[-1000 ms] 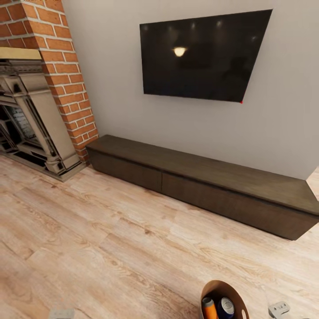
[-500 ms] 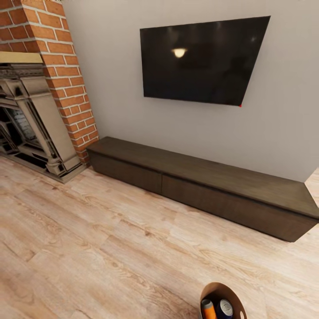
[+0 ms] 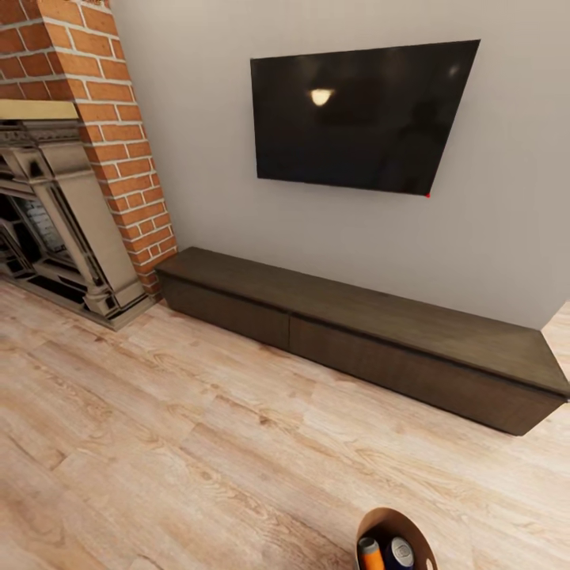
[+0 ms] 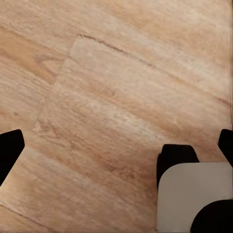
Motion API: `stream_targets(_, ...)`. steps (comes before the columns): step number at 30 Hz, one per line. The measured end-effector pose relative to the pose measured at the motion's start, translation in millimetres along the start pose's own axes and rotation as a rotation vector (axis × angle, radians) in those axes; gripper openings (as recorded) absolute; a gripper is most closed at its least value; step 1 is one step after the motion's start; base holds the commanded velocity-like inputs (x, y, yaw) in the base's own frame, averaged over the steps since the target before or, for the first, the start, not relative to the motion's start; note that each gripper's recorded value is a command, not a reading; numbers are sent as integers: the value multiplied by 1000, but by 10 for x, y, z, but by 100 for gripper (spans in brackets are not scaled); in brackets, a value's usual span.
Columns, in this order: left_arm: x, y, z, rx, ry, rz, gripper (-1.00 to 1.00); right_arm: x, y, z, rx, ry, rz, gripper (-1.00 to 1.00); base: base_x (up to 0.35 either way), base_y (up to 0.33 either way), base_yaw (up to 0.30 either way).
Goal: Put the three can of soda from the living room inside the tash can in the kitchen.
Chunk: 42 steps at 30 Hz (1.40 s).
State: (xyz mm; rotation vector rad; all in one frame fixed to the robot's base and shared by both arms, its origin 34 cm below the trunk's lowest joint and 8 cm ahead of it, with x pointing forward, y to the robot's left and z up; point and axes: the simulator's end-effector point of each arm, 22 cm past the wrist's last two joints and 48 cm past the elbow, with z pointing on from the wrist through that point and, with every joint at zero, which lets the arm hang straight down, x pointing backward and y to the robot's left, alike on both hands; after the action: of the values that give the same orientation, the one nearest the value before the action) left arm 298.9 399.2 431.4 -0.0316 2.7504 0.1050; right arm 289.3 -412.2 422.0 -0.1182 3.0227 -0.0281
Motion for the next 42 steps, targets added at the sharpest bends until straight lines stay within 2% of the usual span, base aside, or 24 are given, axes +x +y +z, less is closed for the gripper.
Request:
stream_targets(3, 23, -34, -57, 7, 7, -4, 100, 22, 111, -39, -15, -15, 23, 100, 0, 0, 0)
stream_targets(5, 41, -60, -95, 11, 11, -6, 100, 146, 292, -53, -24, -21, 50, 100, 0, 0, 0)
stream_targets(10, 24, -88, -175, 14, 15, -9, 100, 247, 330, -122, 25, -13, 71, 100, 0, 0, 0)
stream_targets(20, -22, -99, -328, 9, 21, -14, 100, 439, 445, -295, 26, 17, 80, 100, 0, 0, 0)
stream_targets(25, 99, -129, -438, 8, 54, -23, 100, 520, 505, -383, 19, 28, 81, 100, 0, 0, 0)
stream_targets(29, 467, -134, -642, 5, 118, -23, 100, 594, 541, -455, 15, 38, 81, 100, 0, 0, 0)
stream_targets(33, 593, -137, -761, 7, 144, -23, 100, 616, 545, -527, 16, 30, 82, 100, 0, 0, 0)
stream_targets(42, 916, -139, -1066, 11, 204, -22, 100, 657, 518, -688, 30, 8, 127, 100, 0, 0, 0)
